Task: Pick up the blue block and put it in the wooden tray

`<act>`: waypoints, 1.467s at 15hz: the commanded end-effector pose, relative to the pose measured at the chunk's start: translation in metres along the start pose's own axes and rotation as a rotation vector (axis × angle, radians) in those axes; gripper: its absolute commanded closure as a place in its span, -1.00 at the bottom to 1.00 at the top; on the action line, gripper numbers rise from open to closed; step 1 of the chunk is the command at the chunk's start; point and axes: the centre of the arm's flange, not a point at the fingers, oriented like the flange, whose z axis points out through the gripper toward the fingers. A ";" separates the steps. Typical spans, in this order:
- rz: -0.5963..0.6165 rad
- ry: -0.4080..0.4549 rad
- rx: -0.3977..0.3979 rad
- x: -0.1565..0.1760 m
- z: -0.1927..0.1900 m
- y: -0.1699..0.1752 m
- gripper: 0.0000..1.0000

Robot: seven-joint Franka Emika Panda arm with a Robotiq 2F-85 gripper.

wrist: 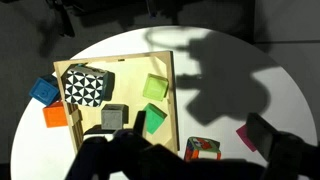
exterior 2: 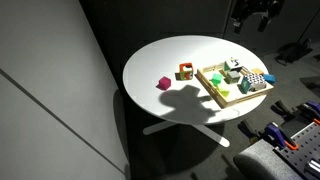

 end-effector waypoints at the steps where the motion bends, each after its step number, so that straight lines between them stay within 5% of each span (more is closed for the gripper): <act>1: 0.000 0.001 0.000 0.000 -0.001 0.000 -1.00; 8: 0.050 0.016 -0.007 0.022 0.006 0.019 -1.00; 22: 0.144 0.165 -0.018 0.084 0.050 0.115 -1.00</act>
